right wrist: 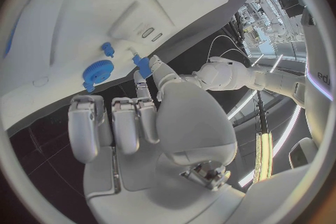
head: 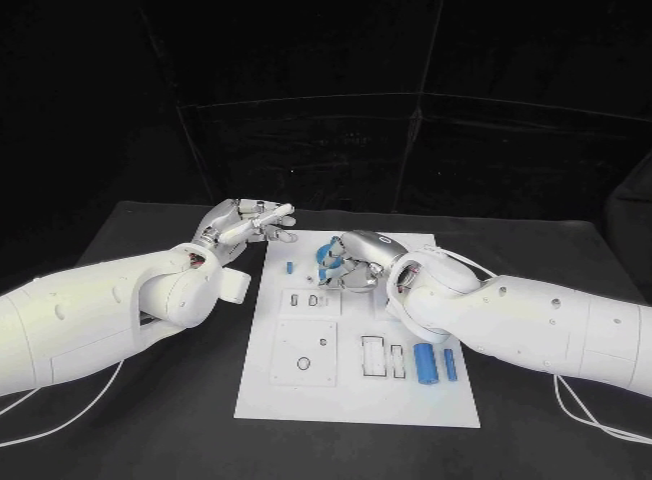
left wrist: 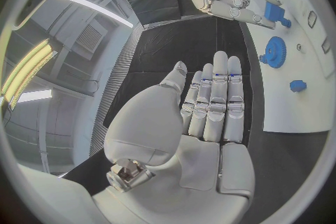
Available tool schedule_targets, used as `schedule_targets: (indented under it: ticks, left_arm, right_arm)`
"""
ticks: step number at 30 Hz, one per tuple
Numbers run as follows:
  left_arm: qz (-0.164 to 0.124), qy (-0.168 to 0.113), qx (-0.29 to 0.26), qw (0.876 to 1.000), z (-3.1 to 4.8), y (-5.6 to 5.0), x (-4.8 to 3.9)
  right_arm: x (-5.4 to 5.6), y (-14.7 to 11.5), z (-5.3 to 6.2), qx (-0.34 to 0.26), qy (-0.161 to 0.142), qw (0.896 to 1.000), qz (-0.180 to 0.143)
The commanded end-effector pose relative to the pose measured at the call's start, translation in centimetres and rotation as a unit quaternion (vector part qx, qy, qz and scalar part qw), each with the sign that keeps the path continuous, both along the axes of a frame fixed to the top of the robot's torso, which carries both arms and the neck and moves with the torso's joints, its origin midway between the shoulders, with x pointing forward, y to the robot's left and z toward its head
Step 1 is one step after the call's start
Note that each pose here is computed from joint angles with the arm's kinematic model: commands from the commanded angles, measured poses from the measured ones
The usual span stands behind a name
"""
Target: Assemble the parts on the task board
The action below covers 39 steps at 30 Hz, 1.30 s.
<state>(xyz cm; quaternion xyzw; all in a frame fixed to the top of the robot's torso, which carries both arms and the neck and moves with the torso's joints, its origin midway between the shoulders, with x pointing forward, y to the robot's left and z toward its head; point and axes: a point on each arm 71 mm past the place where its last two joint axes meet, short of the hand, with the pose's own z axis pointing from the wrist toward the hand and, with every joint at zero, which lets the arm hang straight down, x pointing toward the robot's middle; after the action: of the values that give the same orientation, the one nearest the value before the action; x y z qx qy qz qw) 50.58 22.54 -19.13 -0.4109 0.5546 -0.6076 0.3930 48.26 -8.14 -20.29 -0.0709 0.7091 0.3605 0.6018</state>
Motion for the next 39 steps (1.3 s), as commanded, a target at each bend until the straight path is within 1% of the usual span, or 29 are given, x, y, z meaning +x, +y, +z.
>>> schedule_targets:
  ticks: [1, 19, 39]
  left_arm:
    - [0.007, -0.014, -0.002, 1.000, 0.32, 0.0, 0.08]
    - [0.000, -0.014, -0.005, 1.000, 0.34, -0.3, 0.00]
    - [-0.005, -0.008, -0.005, 1.000, 0.26, -0.4, -0.03]
  right_arm:
    - [-0.2, 0.6, -0.4, -0.040, -0.003, 0.999, 0.009]
    - [-0.9, 1.3, -2.0, -0.072, 0.009, 0.997, 0.020]
    - [-0.8, 0.7, -2.5, -0.095, 0.019, 0.995, 0.018]
